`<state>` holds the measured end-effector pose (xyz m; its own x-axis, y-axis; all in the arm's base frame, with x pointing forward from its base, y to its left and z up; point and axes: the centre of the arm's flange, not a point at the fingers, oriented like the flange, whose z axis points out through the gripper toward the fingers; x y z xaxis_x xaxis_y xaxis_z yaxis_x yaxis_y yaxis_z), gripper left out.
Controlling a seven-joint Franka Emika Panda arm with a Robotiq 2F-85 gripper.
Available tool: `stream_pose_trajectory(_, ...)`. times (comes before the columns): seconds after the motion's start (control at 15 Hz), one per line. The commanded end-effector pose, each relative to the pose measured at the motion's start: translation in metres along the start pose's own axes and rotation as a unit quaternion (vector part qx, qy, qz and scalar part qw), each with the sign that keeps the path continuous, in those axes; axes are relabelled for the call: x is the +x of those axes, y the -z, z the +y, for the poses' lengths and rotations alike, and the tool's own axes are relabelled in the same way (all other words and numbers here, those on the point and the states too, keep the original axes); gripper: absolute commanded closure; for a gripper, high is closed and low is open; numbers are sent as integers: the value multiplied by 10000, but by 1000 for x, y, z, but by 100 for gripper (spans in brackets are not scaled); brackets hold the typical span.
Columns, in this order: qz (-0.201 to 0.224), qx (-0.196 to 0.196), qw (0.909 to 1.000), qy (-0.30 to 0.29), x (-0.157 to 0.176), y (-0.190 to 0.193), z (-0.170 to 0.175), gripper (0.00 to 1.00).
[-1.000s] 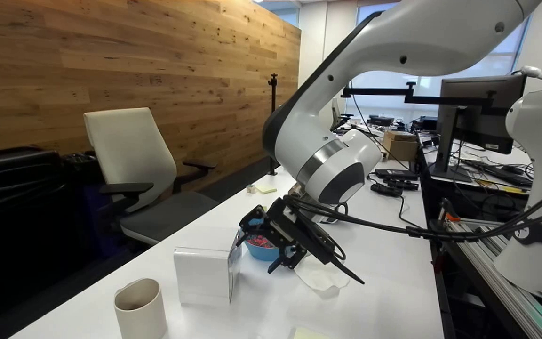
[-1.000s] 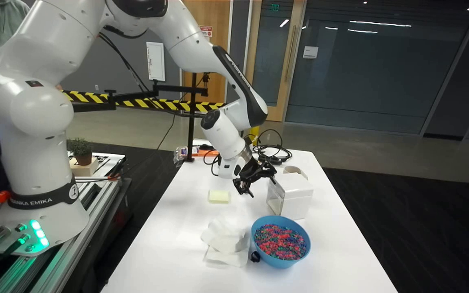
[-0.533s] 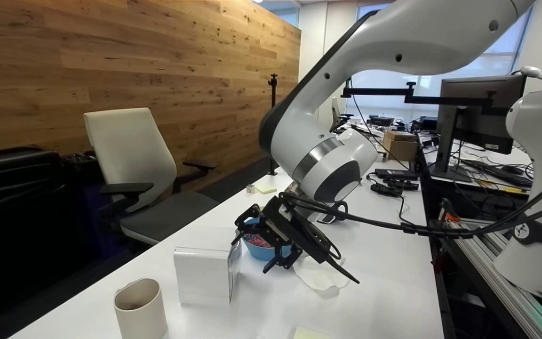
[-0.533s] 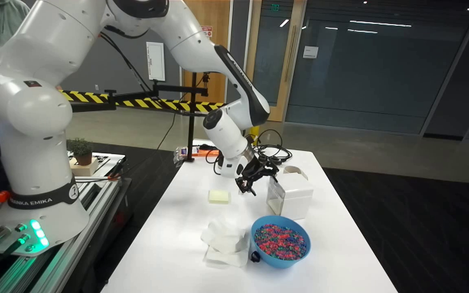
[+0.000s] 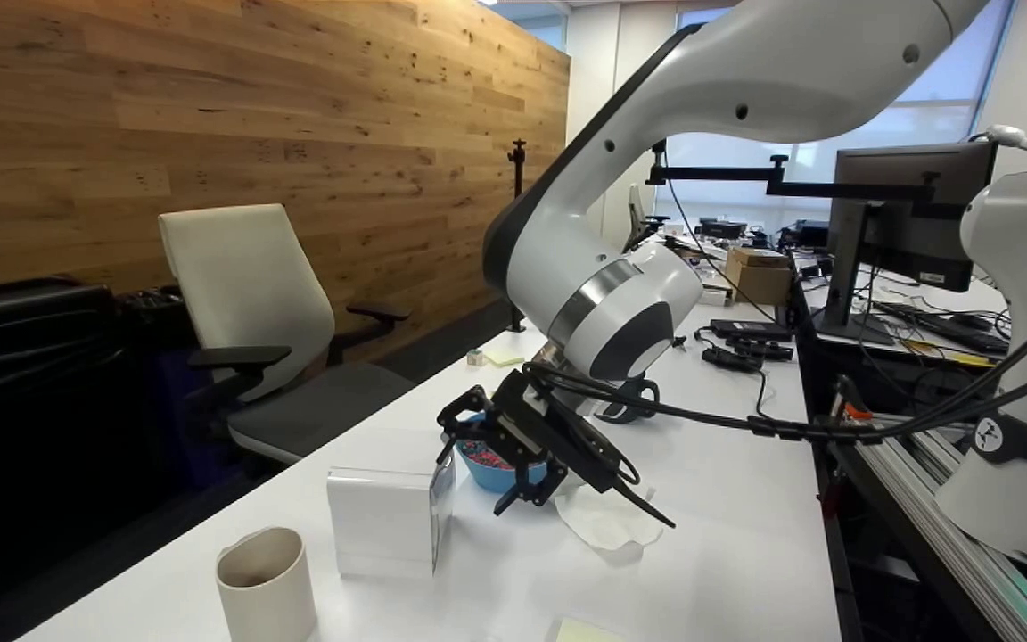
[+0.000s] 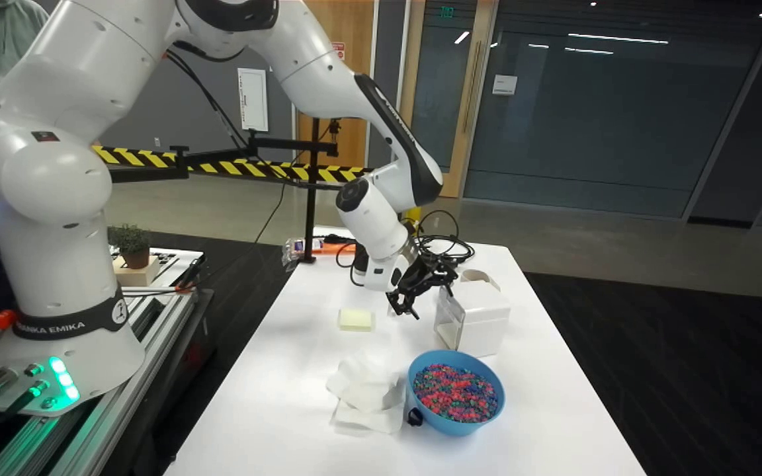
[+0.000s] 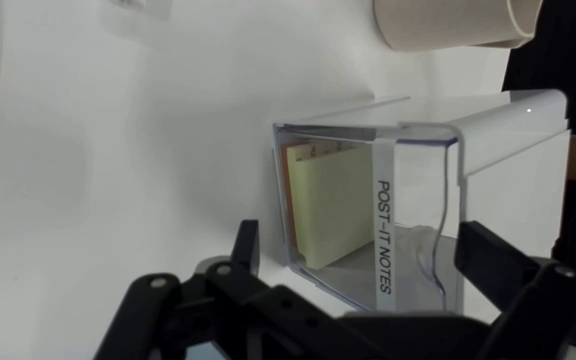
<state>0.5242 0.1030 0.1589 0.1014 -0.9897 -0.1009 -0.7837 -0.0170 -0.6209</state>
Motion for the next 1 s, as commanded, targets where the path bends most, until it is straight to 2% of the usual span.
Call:
stream_pose_trajectory(0.0, -81, -138, 9999, -13, 7, -8, -3, 0)
stream_pose_trajectory(0.93, -216, -234, 9992, -220, 6, 2, 13, 0)
